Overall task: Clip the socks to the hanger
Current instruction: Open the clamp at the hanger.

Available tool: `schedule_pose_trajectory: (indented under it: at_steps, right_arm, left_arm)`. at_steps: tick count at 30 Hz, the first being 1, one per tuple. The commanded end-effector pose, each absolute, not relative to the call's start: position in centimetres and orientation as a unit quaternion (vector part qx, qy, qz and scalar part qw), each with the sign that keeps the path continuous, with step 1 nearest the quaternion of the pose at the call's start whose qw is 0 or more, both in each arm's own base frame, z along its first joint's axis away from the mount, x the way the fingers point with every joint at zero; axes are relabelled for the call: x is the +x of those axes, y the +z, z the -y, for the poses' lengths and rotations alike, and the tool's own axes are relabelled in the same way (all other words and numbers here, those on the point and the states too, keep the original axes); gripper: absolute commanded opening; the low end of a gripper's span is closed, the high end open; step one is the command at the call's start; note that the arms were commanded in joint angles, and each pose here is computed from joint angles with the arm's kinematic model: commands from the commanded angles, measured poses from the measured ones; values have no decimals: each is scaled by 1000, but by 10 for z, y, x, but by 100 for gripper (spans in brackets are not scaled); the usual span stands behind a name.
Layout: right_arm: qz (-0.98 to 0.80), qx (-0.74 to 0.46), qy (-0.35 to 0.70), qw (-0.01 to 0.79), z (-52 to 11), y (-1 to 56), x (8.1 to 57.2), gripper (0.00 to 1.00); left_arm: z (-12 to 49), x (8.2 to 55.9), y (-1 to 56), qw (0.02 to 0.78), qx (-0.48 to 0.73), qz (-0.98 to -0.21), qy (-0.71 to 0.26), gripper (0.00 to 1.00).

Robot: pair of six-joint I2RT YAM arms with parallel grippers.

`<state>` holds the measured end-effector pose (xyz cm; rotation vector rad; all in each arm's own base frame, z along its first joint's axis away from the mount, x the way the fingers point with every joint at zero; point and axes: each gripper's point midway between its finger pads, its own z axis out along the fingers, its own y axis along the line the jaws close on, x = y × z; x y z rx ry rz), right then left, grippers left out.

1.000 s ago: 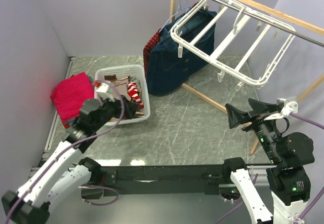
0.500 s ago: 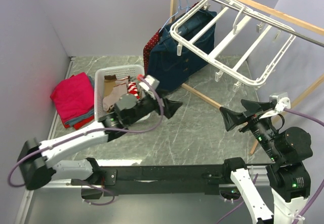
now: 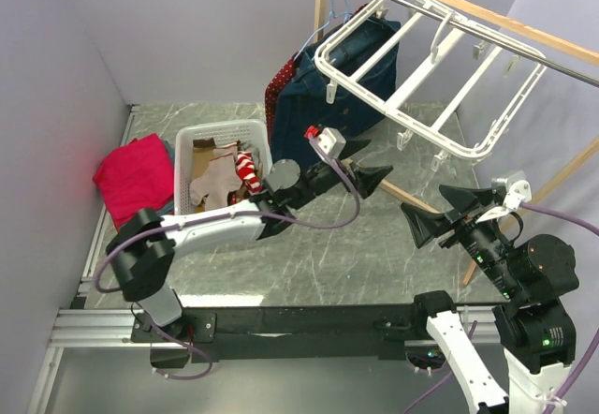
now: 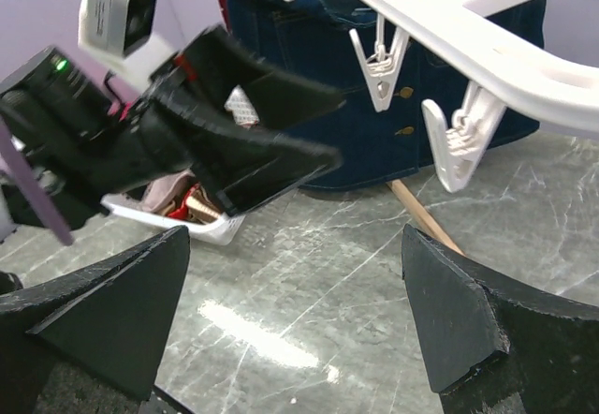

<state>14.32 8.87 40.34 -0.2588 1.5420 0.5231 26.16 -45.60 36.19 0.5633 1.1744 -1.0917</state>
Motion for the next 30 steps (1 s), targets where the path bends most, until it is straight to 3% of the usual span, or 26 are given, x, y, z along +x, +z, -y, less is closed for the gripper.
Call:
schedule_pose_trajectory:
  at_steps: [1,7,17,30]
  right_arm:
    - [-669,-138,237,690,-92,414,134,100]
    - [-665,-152,247,688,-97,421,131,100]
    - [-671,-161,248,680,-100,420,136,100]
    - [-672,-160,250,678,-101,421,138,100]
  left_arm:
    - [470,253,421,705,260,-414,-513,87]
    - [486,257,427,716,265,-383,-521,76]
    - [497,261,430,723,263,-360,-528,71]
    - [494,259,440,723,244,-355,-541,57]
